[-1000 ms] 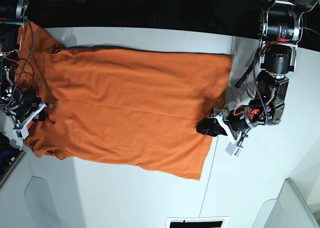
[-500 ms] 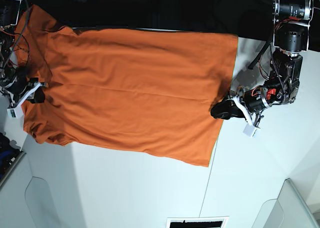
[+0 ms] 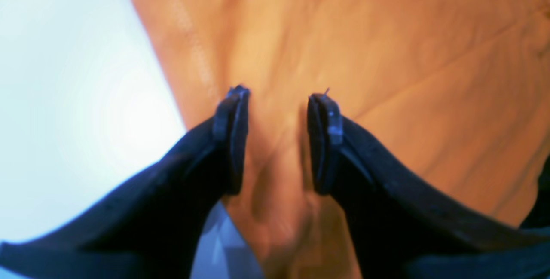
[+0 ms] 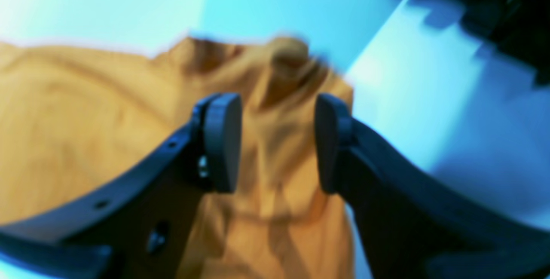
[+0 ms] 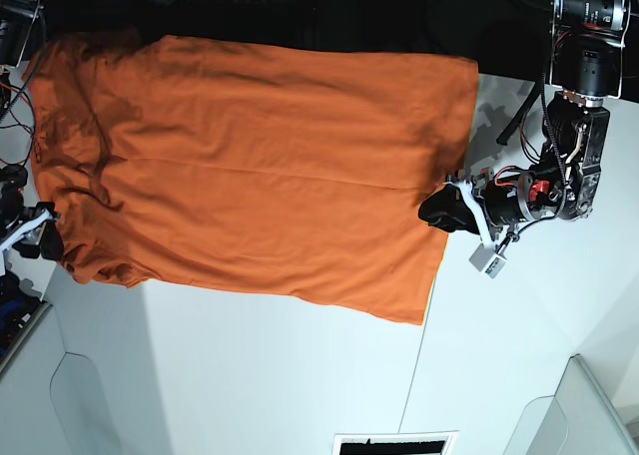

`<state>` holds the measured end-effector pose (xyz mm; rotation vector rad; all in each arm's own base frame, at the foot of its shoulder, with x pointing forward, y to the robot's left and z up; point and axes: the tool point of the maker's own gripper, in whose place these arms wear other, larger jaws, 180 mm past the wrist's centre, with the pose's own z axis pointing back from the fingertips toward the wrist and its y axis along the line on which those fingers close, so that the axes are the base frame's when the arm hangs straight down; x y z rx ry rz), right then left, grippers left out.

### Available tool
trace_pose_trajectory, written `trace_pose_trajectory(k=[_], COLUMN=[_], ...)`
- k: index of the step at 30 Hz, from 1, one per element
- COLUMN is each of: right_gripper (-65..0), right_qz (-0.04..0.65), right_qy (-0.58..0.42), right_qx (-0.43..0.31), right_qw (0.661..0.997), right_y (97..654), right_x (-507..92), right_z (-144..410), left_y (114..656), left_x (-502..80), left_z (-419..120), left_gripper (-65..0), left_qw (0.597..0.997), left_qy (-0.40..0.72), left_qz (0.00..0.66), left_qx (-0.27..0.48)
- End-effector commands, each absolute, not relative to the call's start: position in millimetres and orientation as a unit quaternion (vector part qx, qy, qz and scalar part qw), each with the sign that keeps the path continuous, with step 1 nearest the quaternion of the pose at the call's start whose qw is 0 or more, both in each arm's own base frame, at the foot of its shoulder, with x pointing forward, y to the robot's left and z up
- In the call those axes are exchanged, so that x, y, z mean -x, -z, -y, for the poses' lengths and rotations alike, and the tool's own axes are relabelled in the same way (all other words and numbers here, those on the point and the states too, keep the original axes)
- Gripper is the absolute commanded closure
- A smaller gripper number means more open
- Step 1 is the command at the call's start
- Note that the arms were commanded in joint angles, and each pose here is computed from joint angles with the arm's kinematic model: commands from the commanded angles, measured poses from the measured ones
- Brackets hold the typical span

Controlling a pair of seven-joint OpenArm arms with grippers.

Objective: Layout the t-shirt on the table in an organized manner, then fold the t-shirt properly
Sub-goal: 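Release and regrasp the shirt hem with the right gripper, pulling it outward, then drag the shirt hem with the right gripper to straighten the shirt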

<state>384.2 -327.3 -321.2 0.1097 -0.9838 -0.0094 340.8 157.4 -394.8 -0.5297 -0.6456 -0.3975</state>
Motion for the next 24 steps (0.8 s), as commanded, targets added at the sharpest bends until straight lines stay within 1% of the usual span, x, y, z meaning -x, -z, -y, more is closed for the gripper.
trace_pose_trajectory(k=[1, 3, 9, 10, 12, 14, 19, 21, 22, 24], right_gripper=[-28.0, -28.0, -28.1, -29.2, -33.8, -36.1, -35.7, -32.4, -29.3, -21.3], right_qz=[0.51, 0.519, 0.505, 0.5, 0.489, 0.479, 0.437, 0.42, 0.416, 0.43], right_qy=[0.012, 0.022, 0.094, 0.101, 0.108, 0.109, 0.054, 0.038, 0.033, 0.027], right_qx=[-0.034, -0.027, -0.055, -0.057, -0.059, -0.061, -0.061, -0.044, -0.039, -0.036], right_qw=[0.859, 0.854, 0.856, 0.858, 0.864, 0.869, 0.896, 0.906, 0.908, 0.902], right_y=[294, 293, 325, 331, 343, 354, 379, 389, 391, 386], right_x=[-401, -413, -447, -451, -456, -457, -453, -450, -450, -455], right_z=[339, 344, 344, 343, 342, 339, 314, 310, 309, 307], left_y=[368, 360, 354, 355, 362, 371, 392, 398, 399, 400], left_x=[-363, -372, -384, -384, -383, -382, -376, -375, -374, -375], left_z=[-157, -154, -156, -155, -150, -144, -134, -133, -132, -130], left_gripper=[-27.2, -30.3, -30.4, -30.5, -32.8, -35.7, -36.1, -36.1, -36.1, -36.1], left_qw=[0.876, 0.87, 0.861, 0.861, 0.864, 0.867, 0.876, 0.878, 0.878, 0.879], left_qy=[0.195, 0.197, 0.197, 0.195, 0.193, 0.191, 0.172, 0.164, 0.162, 0.161], left_qz=[0.357, 0.371, 0.4, 0.4, 0.394, 0.386, 0.366, 0.361, 0.36, 0.359], left_qx=[0.258, 0.258, 0.244, 0.245, 0.248, 0.249, 0.263, 0.267, 0.269, 0.27])
